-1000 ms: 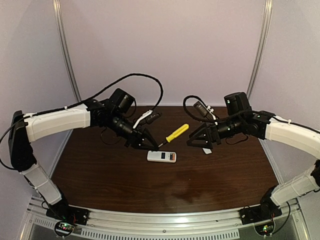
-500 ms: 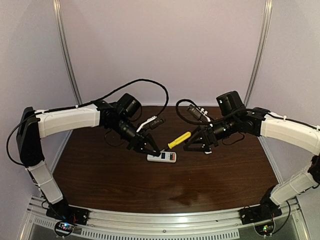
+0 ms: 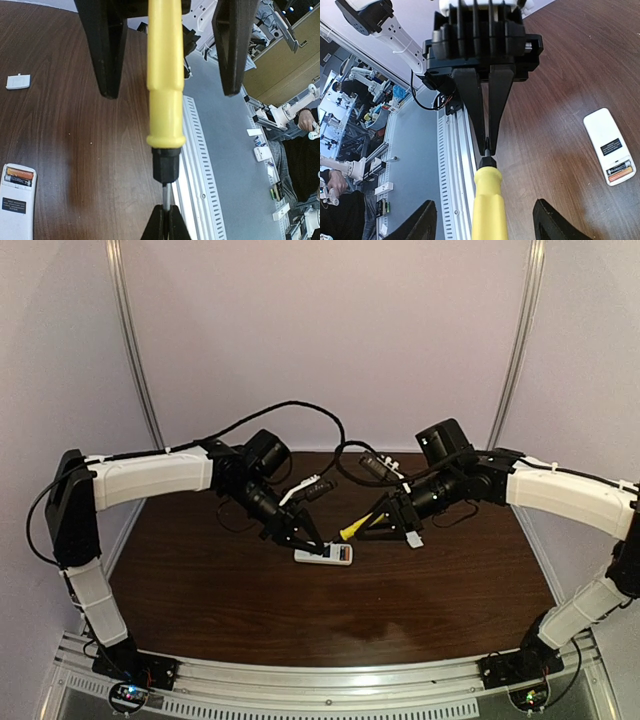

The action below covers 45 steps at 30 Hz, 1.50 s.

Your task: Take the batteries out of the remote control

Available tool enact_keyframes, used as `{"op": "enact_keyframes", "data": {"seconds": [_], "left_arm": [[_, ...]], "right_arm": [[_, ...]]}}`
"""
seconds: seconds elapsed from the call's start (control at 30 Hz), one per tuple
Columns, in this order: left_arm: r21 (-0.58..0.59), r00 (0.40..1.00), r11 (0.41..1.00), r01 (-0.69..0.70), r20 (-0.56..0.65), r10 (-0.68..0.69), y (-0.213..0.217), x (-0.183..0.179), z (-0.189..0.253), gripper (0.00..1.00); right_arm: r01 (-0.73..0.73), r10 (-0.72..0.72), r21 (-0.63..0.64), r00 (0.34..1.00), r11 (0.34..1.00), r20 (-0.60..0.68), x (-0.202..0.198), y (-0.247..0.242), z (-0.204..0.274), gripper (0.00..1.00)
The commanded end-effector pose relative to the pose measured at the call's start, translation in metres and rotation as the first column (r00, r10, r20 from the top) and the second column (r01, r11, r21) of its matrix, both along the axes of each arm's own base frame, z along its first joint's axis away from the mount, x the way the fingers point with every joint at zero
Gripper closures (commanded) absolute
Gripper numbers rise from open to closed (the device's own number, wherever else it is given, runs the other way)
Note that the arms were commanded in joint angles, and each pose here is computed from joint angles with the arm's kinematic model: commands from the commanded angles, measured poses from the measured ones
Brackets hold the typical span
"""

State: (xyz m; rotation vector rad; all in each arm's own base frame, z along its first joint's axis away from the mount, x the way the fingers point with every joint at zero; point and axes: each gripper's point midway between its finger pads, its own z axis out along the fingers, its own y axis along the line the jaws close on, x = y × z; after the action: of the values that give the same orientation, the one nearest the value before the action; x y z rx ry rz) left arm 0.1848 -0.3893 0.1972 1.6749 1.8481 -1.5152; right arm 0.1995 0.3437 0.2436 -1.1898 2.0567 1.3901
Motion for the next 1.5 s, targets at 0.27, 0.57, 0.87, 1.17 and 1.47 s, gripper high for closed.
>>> {"op": "enact_keyframes", "data": {"seconds": [0.27, 0.57, 0.87, 1.17, 1.47], "left_arm": [[-0.015, 1.0, 1.0, 0.009, 0.016, -0.009, -0.005, 0.008, -0.001, 1.0], [-0.009, 1.0, 1.0, 0.004, 0.024, -0.004, -0.006, 0.01, -0.004, 1.0], [0.003, 1.0, 1.0, 0.0, 0.023, 0.0, -0.006, 0.012, -0.009, 1.0], [0.002, 1.0, 1.0, -0.001, 0.022, 0.001, -0.007, 0.012, -0.009, 1.0], [0.006, 1.0, 1.0, -0.003, 0.018, 0.003, -0.006, 0.011, -0.011, 1.0]], "right_arm": [[0.021, -0.021, -0.021, 1.0, 1.0, 0.011, 0.012, 0.011, -0.002, 0.46], [0.025, -0.025, -0.042, 1.0, 0.999, -0.013, 0.015, 0.013, -0.01, 0.6], [0.025, -0.026, -0.054, 0.999, 0.998, -0.02, 0.016, 0.013, -0.014, 0.67], [0.016, -0.019, -0.073, 0.999, 0.997, -0.05, 0.013, 0.012, -0.021, 0.76], [0.008, -0.012, -0.079, 0.999, 0.997, -0.05, 0.011, 0.011, -0.021, 0.72]]}}
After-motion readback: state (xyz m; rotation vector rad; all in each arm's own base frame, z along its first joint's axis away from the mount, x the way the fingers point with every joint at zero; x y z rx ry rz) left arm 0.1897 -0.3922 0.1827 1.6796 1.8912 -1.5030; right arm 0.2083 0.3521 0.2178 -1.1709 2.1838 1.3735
